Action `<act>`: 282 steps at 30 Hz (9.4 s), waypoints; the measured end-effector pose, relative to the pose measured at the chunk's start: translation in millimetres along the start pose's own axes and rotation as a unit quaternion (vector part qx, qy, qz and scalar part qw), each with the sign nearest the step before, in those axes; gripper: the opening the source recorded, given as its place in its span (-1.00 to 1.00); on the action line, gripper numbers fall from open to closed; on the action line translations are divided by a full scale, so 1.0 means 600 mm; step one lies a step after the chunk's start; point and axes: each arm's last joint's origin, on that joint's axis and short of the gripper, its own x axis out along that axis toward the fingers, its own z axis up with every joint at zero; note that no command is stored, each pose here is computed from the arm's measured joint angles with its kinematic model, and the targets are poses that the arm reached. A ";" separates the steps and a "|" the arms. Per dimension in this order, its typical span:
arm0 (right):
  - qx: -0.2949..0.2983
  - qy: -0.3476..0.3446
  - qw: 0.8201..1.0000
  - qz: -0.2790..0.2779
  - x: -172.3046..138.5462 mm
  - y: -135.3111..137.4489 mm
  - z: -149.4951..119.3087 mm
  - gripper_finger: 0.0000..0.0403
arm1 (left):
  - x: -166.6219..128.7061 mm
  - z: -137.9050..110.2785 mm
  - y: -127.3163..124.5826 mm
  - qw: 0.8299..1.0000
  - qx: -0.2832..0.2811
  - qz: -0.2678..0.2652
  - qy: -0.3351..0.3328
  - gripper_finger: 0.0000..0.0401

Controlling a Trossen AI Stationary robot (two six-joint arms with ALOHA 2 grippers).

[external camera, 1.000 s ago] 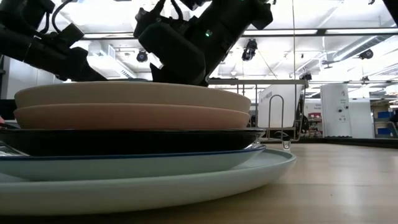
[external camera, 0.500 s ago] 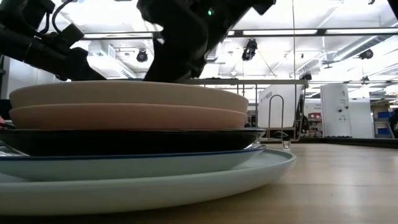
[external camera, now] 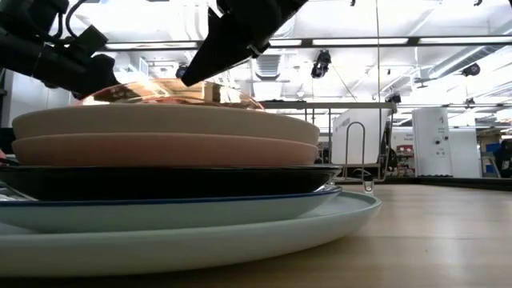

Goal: Sort dishes
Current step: Put the orange plate in the dishwasher rack, then put the white plate in the dishwasher rack

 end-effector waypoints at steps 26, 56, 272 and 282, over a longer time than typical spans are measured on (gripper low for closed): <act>-0.123 -0.127 0.976 -0.131 -0.208 -0.075 0.082 -1.00 | -0.001 0.006 -0.008 0.996 0.010 -0.082 -0.017 -1.00; -0.509 -0.160 0.825 -0.184 -0.264 -0.431 -0.017 -1.00 | -0.003 0.031 -0.007 0.989 -0.097 -0.086 -0.074 -1.00; 0.096 -0.088 0.991 0.035 -0.230 -0.377 -0.046 -0.84 | 0.015 0.161 -0.129 0.912 0.183 -0.365 0.036 -1.00; 0.115 -0.042 0.988 0.090 -0.231 -0.325 -0.042 -0.84 | -0.026 0.160 -0.202 0.903 0.204 -0.365 0.093 -1.00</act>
